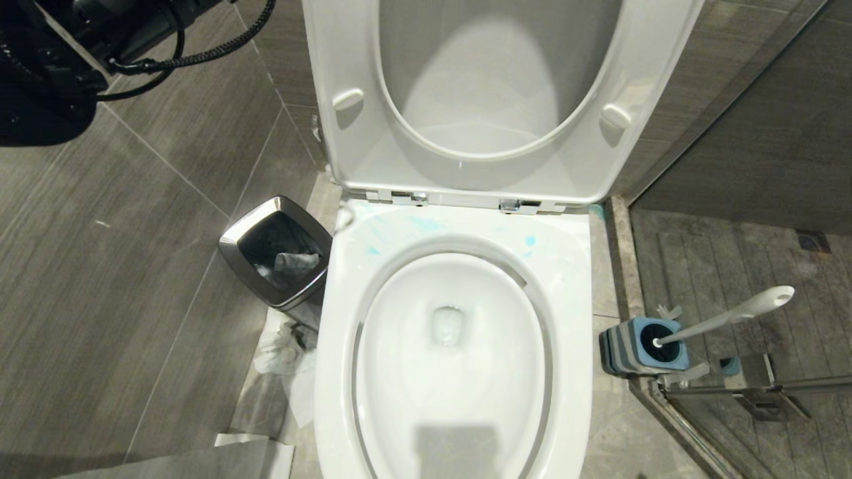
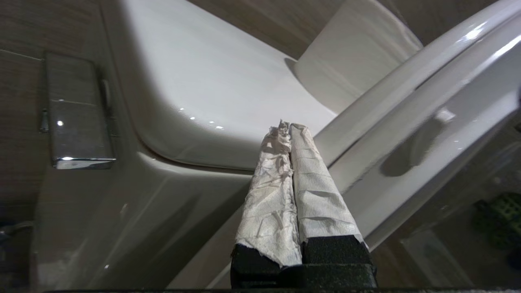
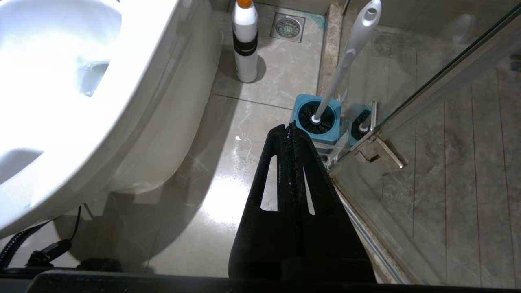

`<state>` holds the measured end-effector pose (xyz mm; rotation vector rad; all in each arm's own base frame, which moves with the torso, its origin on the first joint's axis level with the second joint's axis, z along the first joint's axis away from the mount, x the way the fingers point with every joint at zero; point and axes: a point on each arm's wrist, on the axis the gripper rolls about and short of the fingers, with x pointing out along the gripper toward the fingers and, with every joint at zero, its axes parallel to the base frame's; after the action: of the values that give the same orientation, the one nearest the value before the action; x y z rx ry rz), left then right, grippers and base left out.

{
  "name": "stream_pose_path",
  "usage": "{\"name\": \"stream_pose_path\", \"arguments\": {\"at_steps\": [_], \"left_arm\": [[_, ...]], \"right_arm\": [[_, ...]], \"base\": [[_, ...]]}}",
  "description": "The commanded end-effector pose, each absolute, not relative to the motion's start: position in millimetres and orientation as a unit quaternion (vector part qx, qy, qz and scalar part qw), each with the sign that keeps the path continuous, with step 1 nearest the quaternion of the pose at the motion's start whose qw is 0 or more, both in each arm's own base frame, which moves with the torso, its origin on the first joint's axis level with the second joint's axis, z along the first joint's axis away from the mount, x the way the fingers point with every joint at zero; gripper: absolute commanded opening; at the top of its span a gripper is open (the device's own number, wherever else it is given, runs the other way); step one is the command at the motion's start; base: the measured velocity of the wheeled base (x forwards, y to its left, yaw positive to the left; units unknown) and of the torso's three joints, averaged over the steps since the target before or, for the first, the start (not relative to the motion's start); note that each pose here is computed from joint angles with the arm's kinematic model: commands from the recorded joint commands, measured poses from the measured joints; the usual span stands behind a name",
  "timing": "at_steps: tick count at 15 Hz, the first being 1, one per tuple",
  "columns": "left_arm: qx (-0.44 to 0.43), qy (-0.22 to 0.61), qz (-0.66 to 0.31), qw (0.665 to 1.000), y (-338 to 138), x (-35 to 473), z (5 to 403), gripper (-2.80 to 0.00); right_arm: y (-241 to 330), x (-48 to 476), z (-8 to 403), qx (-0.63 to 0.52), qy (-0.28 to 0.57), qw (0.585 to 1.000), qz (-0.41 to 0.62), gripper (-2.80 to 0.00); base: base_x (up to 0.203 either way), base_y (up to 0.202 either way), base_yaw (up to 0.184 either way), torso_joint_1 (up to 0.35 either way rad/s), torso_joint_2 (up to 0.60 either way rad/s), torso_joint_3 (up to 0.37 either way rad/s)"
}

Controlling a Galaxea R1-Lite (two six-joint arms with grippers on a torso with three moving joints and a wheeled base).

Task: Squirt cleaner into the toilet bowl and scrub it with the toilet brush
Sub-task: Close the toilet lid

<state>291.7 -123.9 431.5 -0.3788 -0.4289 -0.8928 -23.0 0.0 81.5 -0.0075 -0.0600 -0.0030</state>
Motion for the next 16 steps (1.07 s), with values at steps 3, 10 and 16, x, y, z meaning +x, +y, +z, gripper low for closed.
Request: {"name": "stream_pose_path", "arguments": {"at_steps": [3, 10, 16], "left_arm": [[-0.211, -0.190, -0.440, 0.852, -115.8, 269.7, 440.3, -2.80], [-0.214, -0.150, -0.440, 0.859, -114.4, 265.8, 431.0, -2.80], [-0.222, -0.196, -0.414, 0.861, -120.4, 286.4, 440.9, -2.80]], "right_arm": [[0.1, -21.0, 74.4, -0.004, -0.017, 1.000, -0.002, -2.80], [0.1, -20.9, 74.4, -0.004, -0.017, 1.000, -0.001, -2.80], [0.1, -20.9, 74.4, -0.004, -0.017, 1.000, -0.002, -2.80]], "base": [[0.000, 0.000, 0.000, 0.000, 0.00, 0.000], [0.000, 0.000, 0.000, 0.000, 0.00, 0.000], [0.000, 0.000, 0.000, 0.000, 0.00, 0.000]]}}
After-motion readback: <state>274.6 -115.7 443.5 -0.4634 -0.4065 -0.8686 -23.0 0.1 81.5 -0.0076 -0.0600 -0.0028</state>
